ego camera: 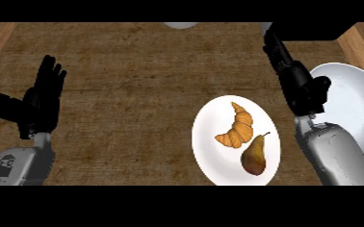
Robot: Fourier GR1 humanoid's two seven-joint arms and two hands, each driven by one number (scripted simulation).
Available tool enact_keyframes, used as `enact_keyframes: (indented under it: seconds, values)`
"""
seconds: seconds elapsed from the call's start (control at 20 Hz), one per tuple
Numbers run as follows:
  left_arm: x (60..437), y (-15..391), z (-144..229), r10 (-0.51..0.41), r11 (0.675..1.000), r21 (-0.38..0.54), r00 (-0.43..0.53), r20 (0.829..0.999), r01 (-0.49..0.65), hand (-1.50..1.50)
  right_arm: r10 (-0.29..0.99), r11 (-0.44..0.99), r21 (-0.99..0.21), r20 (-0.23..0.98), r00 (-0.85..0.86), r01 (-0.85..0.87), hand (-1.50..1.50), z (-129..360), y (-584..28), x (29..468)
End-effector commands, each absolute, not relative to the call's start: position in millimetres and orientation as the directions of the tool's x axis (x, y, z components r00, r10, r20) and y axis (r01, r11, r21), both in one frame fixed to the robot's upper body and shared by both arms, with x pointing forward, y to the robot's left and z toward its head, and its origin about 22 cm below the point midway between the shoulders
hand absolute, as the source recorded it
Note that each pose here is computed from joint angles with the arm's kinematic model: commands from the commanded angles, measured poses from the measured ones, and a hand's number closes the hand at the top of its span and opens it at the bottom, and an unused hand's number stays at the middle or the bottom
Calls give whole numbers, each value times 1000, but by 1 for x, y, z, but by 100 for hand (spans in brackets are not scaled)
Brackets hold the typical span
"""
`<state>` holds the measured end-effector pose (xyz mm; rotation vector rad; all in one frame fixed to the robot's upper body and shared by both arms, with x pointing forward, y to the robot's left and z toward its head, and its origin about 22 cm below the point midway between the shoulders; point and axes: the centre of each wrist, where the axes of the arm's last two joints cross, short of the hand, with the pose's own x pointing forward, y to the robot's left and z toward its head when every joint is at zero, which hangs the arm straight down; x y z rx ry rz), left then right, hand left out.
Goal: Pick the croissant from the plate and place it in the bowl
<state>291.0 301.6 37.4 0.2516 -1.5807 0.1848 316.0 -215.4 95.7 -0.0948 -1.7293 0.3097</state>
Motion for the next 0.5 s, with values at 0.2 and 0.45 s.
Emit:
enact_keyframes:
  seconds: [0.2,0.45]
  values:
    - [289,254,24,-120,990,117,-44,992,-77,0,266,958,-275,958,109,76,150,17,-155,273]
    - [275,249,9,-97,994,98,20,995,-51,0,391,748,-349,919,49,564,-150,-2,-190,268]
